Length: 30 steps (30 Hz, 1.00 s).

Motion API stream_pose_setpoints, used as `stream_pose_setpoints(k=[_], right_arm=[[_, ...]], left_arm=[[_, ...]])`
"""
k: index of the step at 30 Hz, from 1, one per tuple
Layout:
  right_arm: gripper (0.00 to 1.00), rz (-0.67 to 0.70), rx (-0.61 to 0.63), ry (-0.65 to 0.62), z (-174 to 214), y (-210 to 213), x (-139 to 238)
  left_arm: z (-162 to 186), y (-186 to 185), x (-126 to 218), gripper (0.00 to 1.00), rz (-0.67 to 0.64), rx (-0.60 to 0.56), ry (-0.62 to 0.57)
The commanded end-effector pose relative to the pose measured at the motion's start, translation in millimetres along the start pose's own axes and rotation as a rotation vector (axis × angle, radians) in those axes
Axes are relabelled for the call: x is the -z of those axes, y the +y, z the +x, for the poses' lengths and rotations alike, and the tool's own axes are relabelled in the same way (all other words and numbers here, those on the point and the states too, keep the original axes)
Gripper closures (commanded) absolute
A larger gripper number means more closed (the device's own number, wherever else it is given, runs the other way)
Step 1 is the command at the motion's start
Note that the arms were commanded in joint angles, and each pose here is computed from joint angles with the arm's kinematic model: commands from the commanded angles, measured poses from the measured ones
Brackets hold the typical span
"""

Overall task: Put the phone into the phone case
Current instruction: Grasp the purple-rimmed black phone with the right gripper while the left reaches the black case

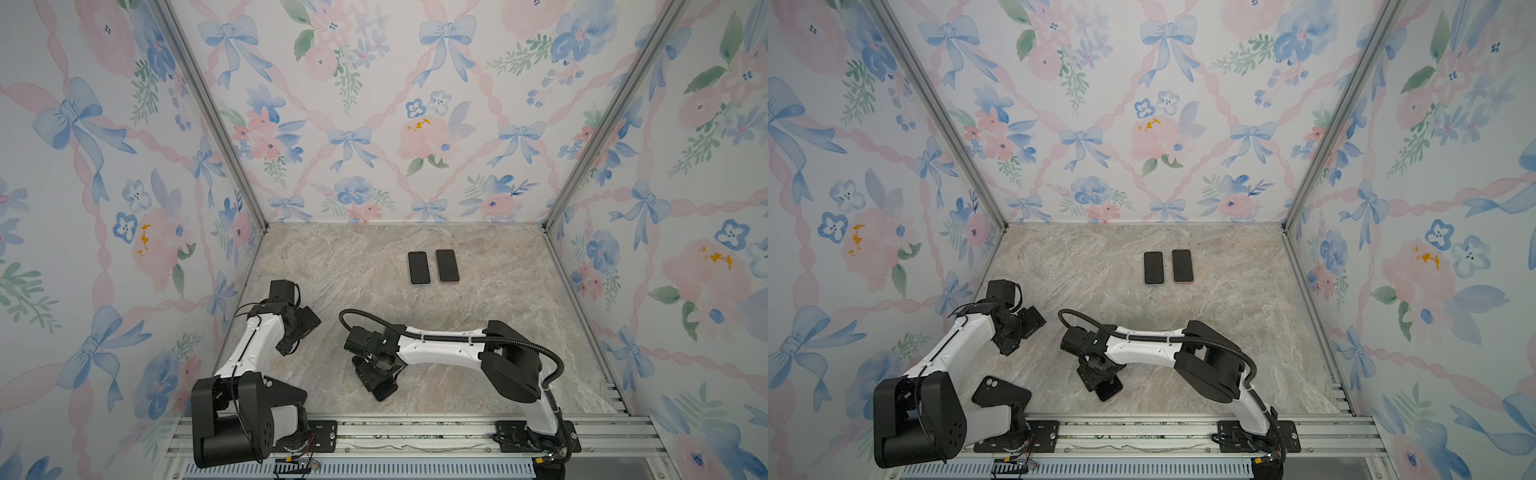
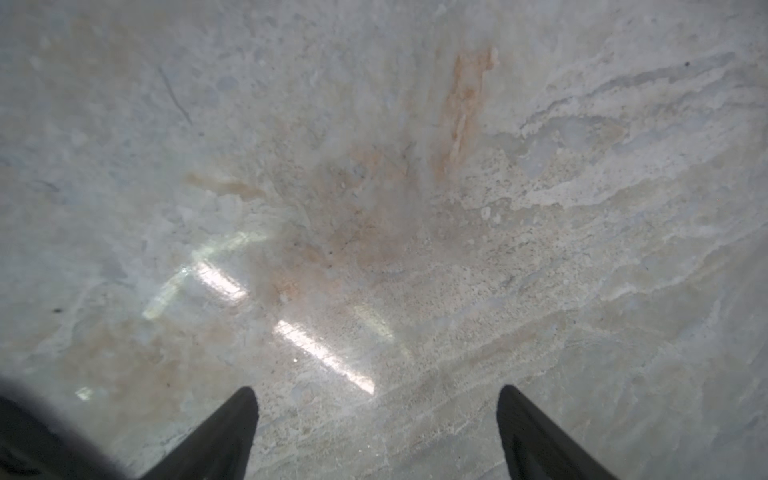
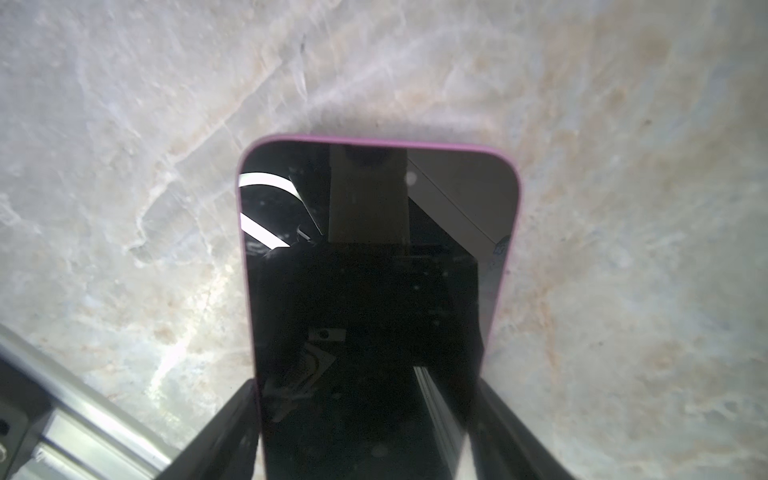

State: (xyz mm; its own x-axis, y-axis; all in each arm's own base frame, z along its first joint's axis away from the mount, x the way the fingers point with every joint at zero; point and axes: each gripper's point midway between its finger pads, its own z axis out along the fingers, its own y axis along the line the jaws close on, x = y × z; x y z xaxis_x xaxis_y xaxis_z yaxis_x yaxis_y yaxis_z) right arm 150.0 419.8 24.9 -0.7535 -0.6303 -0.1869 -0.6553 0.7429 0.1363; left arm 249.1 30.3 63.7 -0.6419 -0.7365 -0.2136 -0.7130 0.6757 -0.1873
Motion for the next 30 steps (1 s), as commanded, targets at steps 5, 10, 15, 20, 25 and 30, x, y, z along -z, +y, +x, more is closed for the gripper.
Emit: stream_pose_setpoints(k=[5, 10, 15, 20, 25, 30], right_arm=[[0.31, 0.000, 0.030, 0.025, 10, -23, -28], [0.31, -0.033, 0.013, 0.052, 15, -23, -37], [0.31, -0.043, 0.014, 0.041, 11, -21, -36], [0.31, -0.041, -0.004, 0.039, 12, -25, -35], [0.31, -0.034, -0.007, 0.040, 13, -27, -34], [0.31, -0.028, -0.003, 0.043, 13, -29, -36]], left_arm=[[33, 68, -3, 0.19, -0.223, 0.249, -0.016], [43, 86, -12, 0.23, -0.288, 0.350, 0.016], [57, 98, -12, 0.23, -0.303, 0.421, 0.010], [80, 109, -19, 0.25, -0.292, 0.489, 0.035], [69, 103, -9, 0.26, -0.279, 0.481, 0.001], [40, 101, 24, 0.26, -0.325, 0.475, -0.093]])
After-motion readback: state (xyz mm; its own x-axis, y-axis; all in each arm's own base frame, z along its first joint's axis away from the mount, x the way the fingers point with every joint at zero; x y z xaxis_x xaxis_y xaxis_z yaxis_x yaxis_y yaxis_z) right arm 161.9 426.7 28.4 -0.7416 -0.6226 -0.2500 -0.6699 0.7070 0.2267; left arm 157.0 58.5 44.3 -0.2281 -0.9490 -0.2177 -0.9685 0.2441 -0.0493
